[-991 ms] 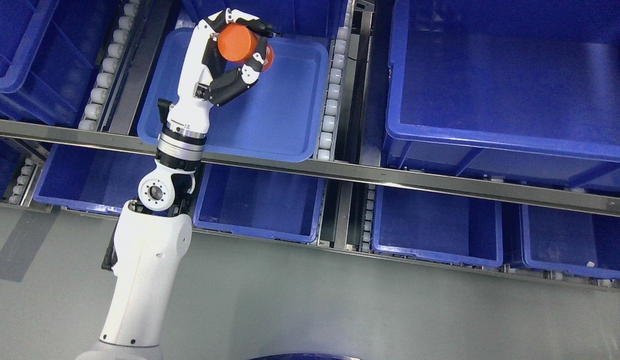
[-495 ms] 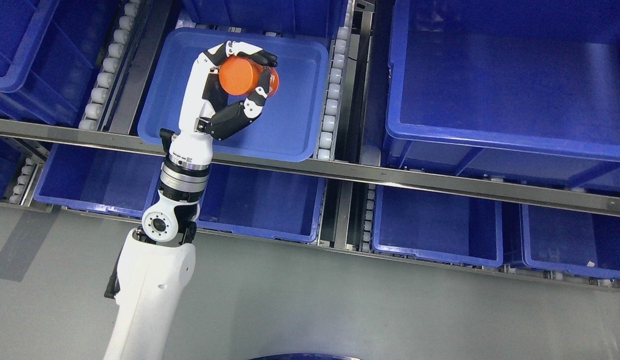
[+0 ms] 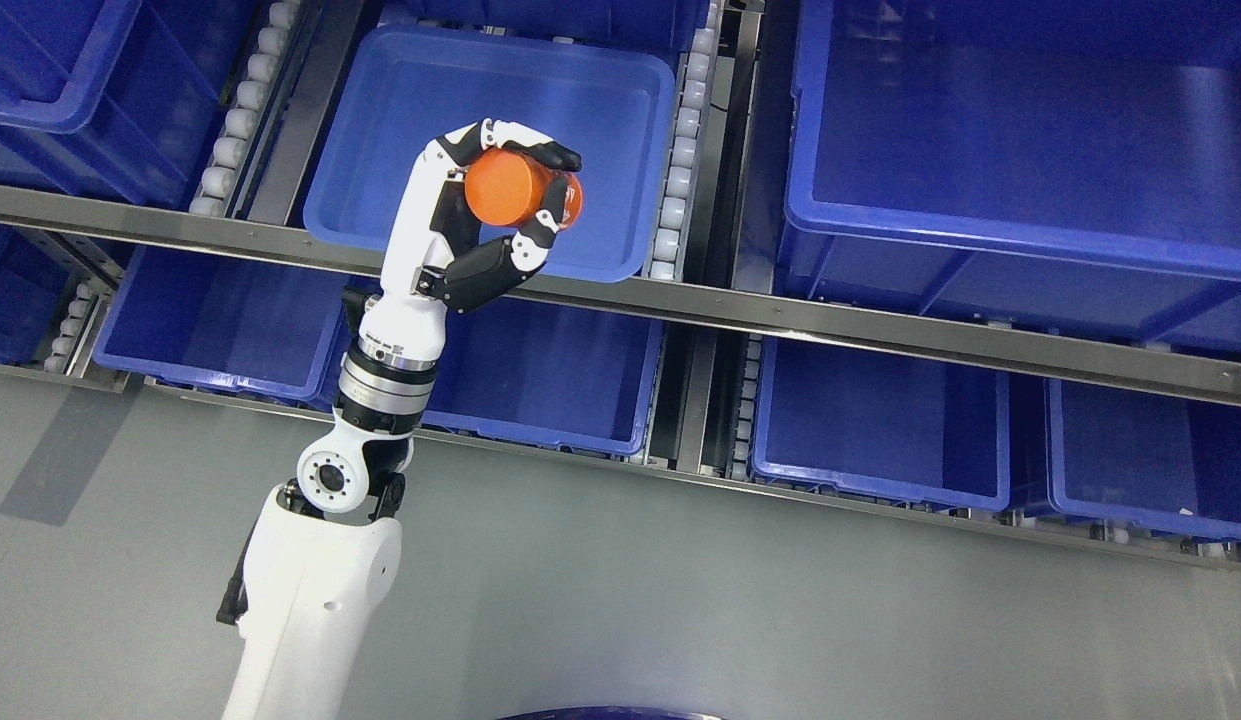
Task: Grab orange capacitor from left shelf to right desk
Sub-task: 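Lift the orange capacitor out of the bin with the left hand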
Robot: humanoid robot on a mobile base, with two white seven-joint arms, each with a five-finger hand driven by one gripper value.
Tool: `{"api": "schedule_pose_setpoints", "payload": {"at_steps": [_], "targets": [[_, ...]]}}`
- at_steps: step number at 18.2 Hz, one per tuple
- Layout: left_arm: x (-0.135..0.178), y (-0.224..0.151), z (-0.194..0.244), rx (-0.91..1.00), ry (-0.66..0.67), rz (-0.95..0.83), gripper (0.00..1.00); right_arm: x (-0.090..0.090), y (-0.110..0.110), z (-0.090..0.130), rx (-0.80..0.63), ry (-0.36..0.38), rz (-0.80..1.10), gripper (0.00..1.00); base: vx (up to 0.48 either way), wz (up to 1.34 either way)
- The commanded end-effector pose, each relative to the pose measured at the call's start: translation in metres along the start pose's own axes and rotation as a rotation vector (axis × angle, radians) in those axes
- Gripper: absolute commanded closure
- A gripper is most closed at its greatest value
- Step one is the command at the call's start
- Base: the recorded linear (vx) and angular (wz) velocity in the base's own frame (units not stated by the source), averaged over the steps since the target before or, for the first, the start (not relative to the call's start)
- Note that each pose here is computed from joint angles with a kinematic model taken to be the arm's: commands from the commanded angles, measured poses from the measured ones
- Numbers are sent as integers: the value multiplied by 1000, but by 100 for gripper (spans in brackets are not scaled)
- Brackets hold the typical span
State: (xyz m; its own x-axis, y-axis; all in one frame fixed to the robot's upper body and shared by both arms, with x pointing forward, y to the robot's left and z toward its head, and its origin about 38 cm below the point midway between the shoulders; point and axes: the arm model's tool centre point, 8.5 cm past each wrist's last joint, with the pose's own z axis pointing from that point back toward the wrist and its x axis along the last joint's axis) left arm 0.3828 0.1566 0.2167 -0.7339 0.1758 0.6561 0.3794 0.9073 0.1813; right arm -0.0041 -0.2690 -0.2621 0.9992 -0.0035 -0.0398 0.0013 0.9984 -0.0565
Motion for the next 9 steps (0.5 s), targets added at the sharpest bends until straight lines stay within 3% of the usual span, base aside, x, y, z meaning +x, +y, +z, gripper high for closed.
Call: {"api": "schedule_pose_setpoints", "payload": {"at_steps": [1, 9], "targets": [[1, -18, 13, -38, 17, 28, 98, -14, -11, 0, -17, 10, -13, 0, -156, 68], [0, -31, 11, -70, 19, 56, 98, -14, -11, 0, -17, 10, -13, 0, -169, 167]]}}
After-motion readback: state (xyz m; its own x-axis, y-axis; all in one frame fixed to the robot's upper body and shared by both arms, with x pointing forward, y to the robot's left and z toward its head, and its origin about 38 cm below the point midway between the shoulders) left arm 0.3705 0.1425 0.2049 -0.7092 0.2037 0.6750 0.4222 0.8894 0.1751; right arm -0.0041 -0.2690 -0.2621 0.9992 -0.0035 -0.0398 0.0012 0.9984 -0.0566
